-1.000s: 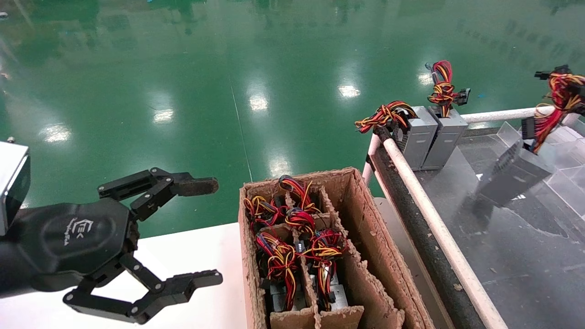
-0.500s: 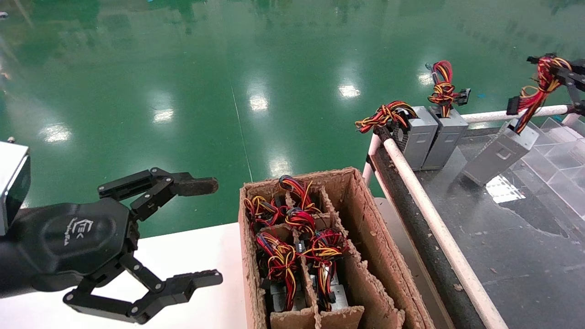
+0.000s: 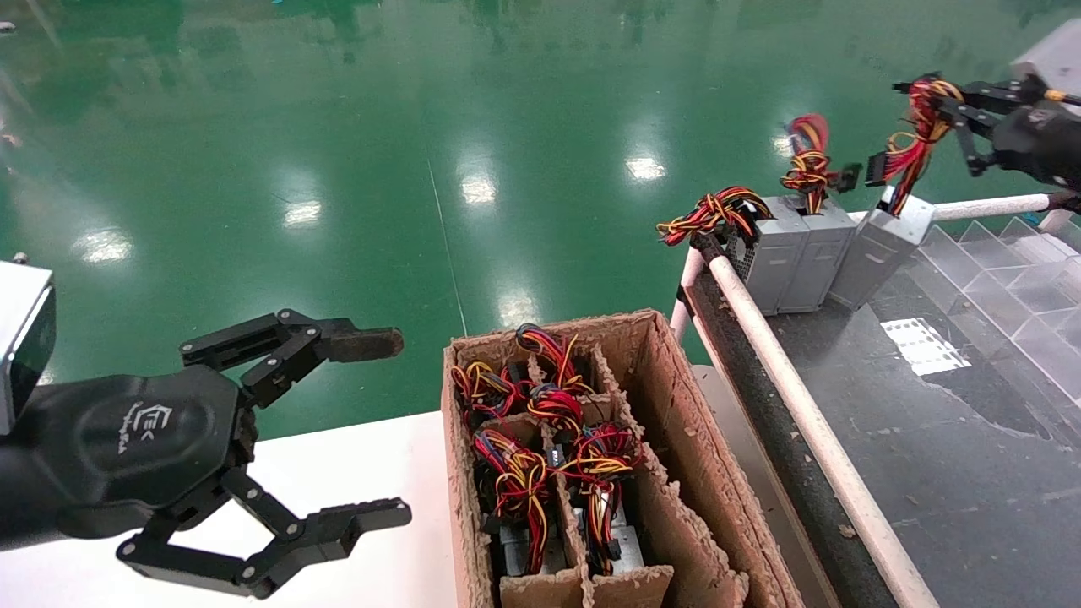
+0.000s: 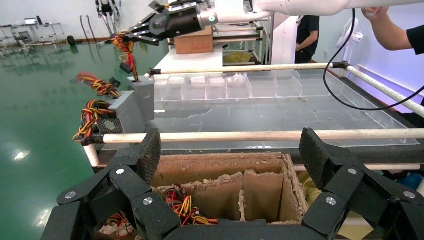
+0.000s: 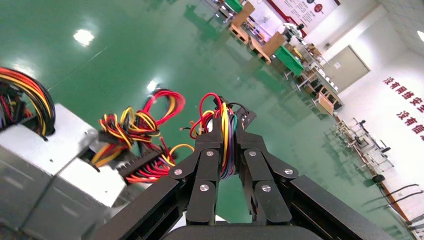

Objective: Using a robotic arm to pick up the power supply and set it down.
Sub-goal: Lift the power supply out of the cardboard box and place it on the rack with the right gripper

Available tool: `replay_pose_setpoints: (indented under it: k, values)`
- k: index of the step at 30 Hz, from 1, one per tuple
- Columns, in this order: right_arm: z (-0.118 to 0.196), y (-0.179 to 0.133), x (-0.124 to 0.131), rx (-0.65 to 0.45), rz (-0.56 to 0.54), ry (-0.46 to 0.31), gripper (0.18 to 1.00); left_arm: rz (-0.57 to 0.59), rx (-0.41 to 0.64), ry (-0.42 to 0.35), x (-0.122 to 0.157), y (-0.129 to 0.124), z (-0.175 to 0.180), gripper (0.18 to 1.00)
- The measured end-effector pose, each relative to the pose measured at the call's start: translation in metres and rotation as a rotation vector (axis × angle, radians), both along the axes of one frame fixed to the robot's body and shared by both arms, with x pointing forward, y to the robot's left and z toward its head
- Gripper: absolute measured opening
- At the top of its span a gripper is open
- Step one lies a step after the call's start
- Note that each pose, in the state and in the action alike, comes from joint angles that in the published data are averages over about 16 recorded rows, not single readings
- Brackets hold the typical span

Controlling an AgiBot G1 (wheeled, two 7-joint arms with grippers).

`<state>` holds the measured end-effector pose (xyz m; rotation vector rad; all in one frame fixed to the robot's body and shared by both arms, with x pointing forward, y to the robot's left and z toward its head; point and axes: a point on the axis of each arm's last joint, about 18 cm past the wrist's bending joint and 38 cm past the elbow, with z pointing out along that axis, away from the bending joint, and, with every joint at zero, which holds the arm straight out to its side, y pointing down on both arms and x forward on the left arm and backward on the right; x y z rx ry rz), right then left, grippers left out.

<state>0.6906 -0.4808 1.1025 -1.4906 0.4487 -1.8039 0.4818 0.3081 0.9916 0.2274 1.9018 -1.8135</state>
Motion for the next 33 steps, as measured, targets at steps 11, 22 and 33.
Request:
replay_pose_setpoints:
  k: [11, 22, 33]
  values:
    - [0.003, 0.041, 0.026, -0.042, 0.002, 0.013, 0.230, 0.000, 0.000, 0.000, 0.000, 0.000, 0.000, 1.001]
    - [-0.001, 0.060, 0.040, -0.065, -0.007, 0.016, 0.230, 0.000, 0.000, 0.000, 0.000, 0.000, 0.000, 1.001]
    - [-0.009, 0.056, 0.042, -0.056, -0.024, 0.024, 0.249, 0.000, 0.000, 0.000, 0.000, 0.000, 0.000, 1.001]
